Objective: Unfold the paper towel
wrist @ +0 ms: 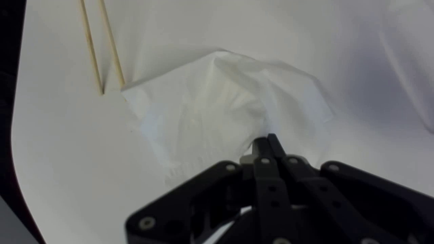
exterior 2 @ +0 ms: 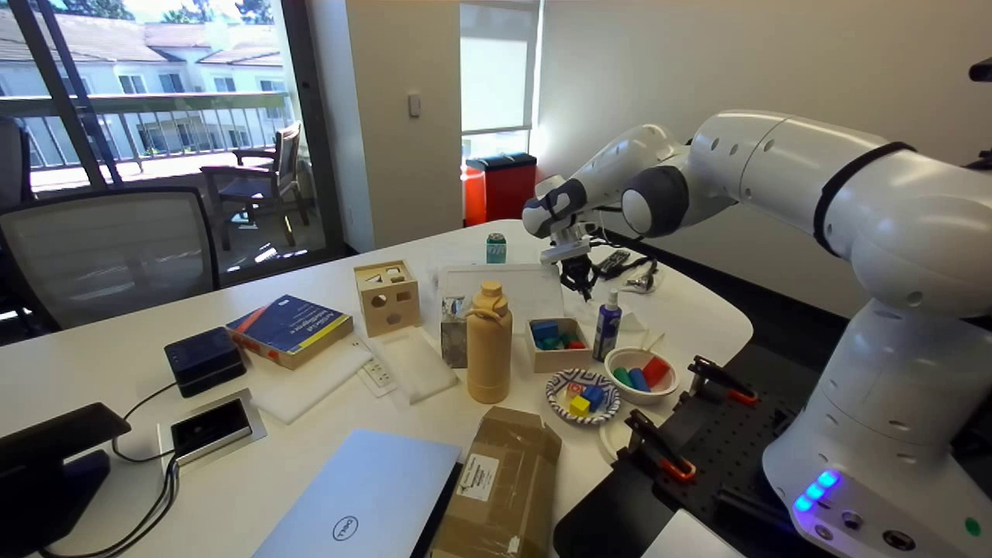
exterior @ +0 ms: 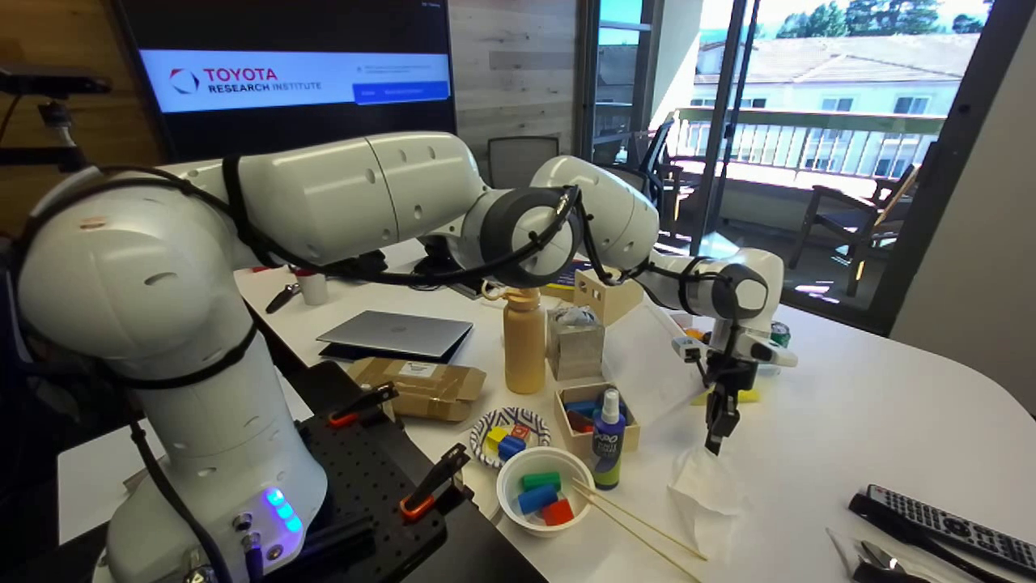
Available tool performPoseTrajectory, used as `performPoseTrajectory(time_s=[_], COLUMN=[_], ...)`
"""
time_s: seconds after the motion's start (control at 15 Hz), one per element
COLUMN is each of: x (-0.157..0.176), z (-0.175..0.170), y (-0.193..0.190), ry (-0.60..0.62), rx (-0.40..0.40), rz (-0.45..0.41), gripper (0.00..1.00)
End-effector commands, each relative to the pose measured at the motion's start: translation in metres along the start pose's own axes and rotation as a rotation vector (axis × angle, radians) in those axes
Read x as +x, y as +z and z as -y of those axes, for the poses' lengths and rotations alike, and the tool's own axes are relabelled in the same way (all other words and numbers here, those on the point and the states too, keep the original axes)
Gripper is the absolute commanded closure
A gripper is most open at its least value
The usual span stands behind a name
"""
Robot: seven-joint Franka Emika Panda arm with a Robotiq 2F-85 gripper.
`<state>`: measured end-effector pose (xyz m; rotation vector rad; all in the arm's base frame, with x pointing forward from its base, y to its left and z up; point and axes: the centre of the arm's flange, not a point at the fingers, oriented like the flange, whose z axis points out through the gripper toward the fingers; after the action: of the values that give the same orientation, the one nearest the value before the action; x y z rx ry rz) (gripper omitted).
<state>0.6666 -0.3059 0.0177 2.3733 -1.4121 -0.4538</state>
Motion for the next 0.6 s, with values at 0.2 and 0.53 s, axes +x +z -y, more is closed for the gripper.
performPoseTrajectory(time_s=[0.2, 0.53], x=[-0.056, -0.075], z=[-0.043, -0.047], y=[-0.021, -0.027], ry=[0.009, -0.004], rx=[-0.04, -0.054], rz=[-0.027, -0.043], gripper=[1.0, 1.0])
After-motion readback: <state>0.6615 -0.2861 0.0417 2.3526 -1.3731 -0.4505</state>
